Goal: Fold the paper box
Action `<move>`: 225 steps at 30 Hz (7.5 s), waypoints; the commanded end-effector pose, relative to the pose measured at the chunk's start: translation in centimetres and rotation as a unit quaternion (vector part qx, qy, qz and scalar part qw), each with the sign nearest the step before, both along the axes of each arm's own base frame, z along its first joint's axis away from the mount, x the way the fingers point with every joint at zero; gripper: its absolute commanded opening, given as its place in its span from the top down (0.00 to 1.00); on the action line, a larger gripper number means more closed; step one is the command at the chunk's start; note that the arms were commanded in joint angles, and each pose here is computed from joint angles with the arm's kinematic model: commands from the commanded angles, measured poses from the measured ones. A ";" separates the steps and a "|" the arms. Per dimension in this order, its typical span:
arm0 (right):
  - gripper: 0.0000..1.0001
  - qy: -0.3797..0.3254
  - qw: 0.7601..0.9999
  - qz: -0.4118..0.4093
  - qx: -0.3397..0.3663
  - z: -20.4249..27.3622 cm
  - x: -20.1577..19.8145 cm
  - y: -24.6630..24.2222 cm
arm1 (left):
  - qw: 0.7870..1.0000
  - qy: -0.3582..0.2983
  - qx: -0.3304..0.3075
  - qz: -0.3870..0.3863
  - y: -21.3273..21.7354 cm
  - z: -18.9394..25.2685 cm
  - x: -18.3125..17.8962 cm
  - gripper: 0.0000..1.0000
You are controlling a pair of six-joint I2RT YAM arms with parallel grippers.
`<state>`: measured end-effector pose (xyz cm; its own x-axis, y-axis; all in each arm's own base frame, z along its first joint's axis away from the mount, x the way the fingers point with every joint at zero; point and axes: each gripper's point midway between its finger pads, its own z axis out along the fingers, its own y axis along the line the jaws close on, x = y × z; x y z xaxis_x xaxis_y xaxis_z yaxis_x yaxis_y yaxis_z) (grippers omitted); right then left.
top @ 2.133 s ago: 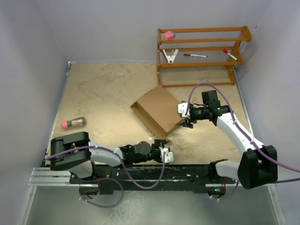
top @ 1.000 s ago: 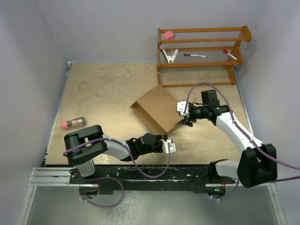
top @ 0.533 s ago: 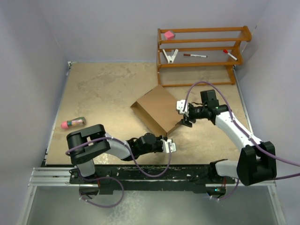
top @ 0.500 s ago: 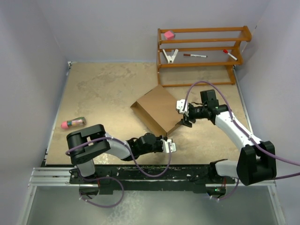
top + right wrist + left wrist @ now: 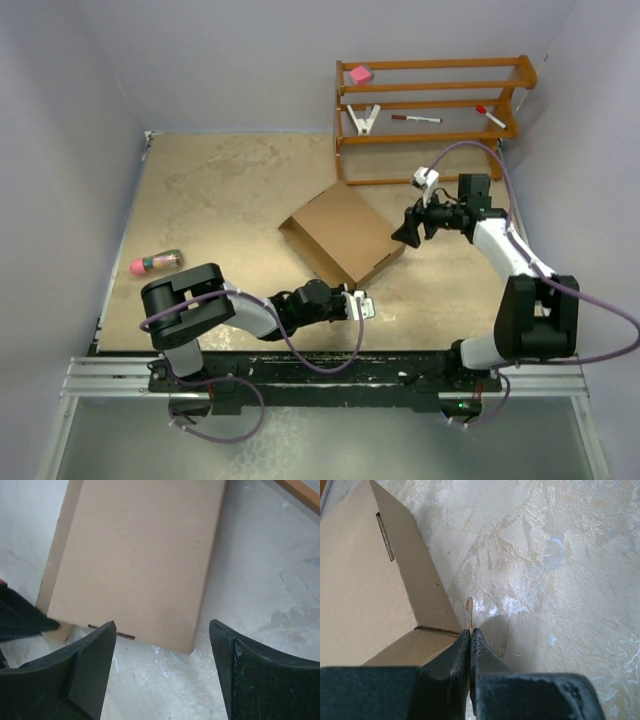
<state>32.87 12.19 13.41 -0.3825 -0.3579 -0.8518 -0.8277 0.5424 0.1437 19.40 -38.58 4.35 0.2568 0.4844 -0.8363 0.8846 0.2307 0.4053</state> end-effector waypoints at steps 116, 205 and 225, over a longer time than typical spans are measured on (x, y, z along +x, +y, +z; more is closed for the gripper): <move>0.55 0.289 0.929 -0.224 0.060 -10.7 3.3 -2.9 | 0.963 0.123 -0.199 0.131 4.3 0.5 2.0 0.96; 0.55 0.282 0.931 -0.229 0.045 -11.2 3.4 -3.3 | 0.944 0.250 -0.072 0.202 1.9 9.5 3.5 0.55; 0.54 0.279 0.932 -0.227 0.044 -11.2 3.5 -3.3 | 0.731 0.505 -0.347 0.299 9.4 8.9 2.0 0.25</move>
